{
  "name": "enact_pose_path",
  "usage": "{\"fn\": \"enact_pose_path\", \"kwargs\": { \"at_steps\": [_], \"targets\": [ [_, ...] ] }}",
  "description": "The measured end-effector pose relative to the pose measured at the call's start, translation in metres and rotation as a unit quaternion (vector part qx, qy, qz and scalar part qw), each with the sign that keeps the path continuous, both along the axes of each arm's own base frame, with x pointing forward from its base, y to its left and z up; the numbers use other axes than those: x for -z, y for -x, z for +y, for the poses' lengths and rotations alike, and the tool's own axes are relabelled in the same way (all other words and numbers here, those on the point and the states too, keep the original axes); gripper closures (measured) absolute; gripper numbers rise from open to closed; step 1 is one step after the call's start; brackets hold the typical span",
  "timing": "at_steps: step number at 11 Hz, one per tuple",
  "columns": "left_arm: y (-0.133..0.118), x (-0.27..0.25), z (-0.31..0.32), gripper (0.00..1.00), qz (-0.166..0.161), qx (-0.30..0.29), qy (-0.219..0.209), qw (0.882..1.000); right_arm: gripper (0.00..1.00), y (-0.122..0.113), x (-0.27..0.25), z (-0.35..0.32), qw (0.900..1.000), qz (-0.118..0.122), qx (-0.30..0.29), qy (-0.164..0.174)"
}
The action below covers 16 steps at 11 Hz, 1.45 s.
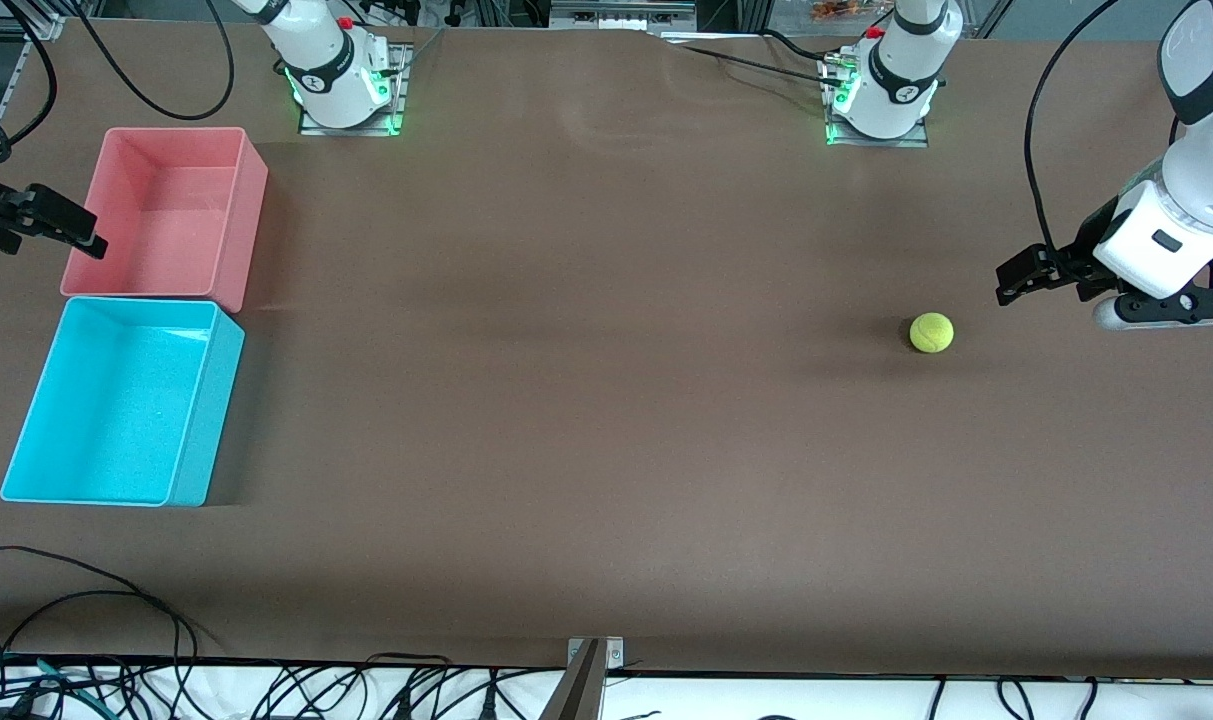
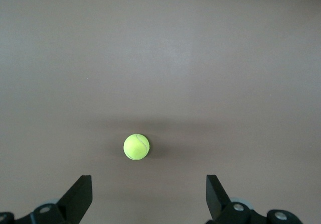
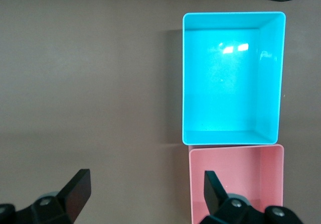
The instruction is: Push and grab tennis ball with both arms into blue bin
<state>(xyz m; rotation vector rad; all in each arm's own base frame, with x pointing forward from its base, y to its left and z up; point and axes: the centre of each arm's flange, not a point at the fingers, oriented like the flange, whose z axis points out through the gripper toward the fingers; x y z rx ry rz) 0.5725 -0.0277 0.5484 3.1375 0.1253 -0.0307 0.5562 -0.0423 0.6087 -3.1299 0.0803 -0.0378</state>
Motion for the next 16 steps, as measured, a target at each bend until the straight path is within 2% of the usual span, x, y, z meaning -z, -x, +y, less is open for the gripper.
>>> {"fn": "enact_pose_path", "kwargs": {
  "at_steps": [6, 7, 10, 11, 14, 15, 16],
  "targets": [
    [0.001, -0.010, 0.002, 0.00, 0.002, -0.001, 0.000, 1.000, 0.00, 0.009, -0.009, 0.000, 1.000, 0.026, 0.000, -0.002],
    [0.001, -0.009, 0.002, 0.04, 0.003, -0.001, 0.000, 1.000, 0.00, 0.009, -0.009, 0.000, 1.000, 0.026, 0.000, -0.002],
    [-0.002, -0.003, 0.016, 0.46, 0.009, -0.028, -0.001, 1.000, 0.00, 0.009, -0.009, -0.001, 1.000, 0.027, 0.001, -0.002],
    [-0.003, 0.001, 0.027, 0.57, 0.014, -0.047, -0.001, 0.999, 0.00, 0.009, -0.009, -0.001, 1.000, 0.027, 0.001, -0.002],
    [-0.001, 0.014, 0.050, 0.96, 0.046, -0.119, -0.008, 0.992, 0.00, 0.009, -0.009, -0.001, 1.000, 0.027, 0.001, -0.002],
    [0.000, 0.014, 0.058, 0.99, 0.048, -0.164, -0.010, 0.985, 0.00, 0.009, -0.009, -0.001, 1.000, 0.027, 0.001, -0.002],
    [0.001, 0.016, 0.071, 0.99, 0.050, -0.231, -0.008, 0.972, 0.00, 0.009, -0.009, 0.000, 1.000, 0.027, 0.001, -0.002]
  ]
}}
